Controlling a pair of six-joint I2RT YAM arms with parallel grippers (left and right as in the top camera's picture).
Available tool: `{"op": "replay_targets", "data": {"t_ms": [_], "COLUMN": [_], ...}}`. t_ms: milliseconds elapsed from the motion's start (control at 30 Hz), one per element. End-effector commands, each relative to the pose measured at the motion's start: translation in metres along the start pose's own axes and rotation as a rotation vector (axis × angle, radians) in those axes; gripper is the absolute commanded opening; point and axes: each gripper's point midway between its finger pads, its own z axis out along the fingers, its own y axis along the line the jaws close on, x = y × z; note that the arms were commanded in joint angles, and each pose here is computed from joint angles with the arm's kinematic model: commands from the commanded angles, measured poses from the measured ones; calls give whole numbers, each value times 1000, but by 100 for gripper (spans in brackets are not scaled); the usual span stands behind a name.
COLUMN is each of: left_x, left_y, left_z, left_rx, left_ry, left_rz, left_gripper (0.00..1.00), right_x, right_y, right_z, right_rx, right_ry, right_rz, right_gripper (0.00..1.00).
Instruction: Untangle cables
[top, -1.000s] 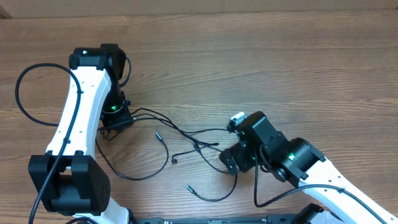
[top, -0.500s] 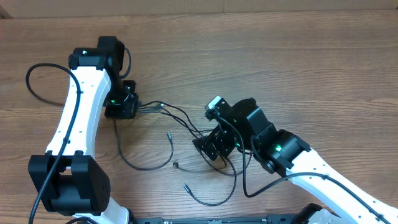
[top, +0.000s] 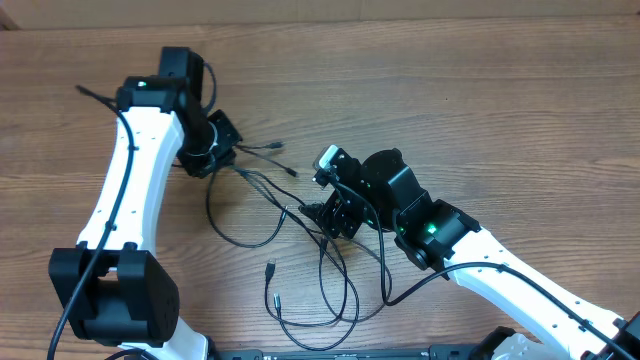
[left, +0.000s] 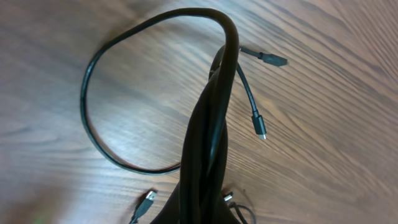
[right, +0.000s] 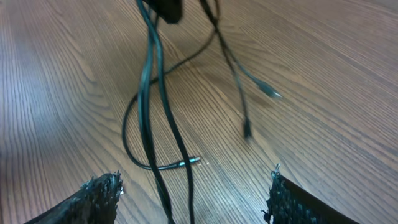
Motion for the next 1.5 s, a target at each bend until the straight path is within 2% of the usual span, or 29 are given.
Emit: {"op": "replay_targets", "data": {"t_ms": [0, 233, 267, 367, 600, 900, 1100, 1400, 1467], "left_x": [17, 38, 40, 42, 40, 54, 69, 75, 76], "left_y": [-31, -70, -73, -74, -71, -69, -79, -85, -86], "left_z": [-3, 2, 3, 3, 3, 6, 5, 3, 3], "left_rx": [81, 129, 133, 134, 119, 91, 157, 199, 203], "left_ry": [12, -10, -12, -12, -25, 0, 46, 67, 69], "left_rz": [144, 269, 278, 284, 351, 608, 689, 694, 699], "left_gripper": [6, 12, 13, 14, 15, 14, 14, 15, 15], "right_x": [-5, 4, 4, 4, 4, -9, -11, -6, -6], "right_y": [2, 3, 3, 3, 3, -10, -12, -11, -11], "right_z": [3, 12, 12, 12, 12, 12, 12, 12, 12], "right_rx": [-22, -47, -47, -47, -46, 28, 39, 36, 33], "right_ry": [-10, 15, 16, 18, 17, -32, -41, -23, -23], "right_rz": [-3, 6, 7, 9, 9, -8, -11, 2, 3], "right_gripper": [76, 76, 72, 66, 65, 65, 39, 24, 12]}}
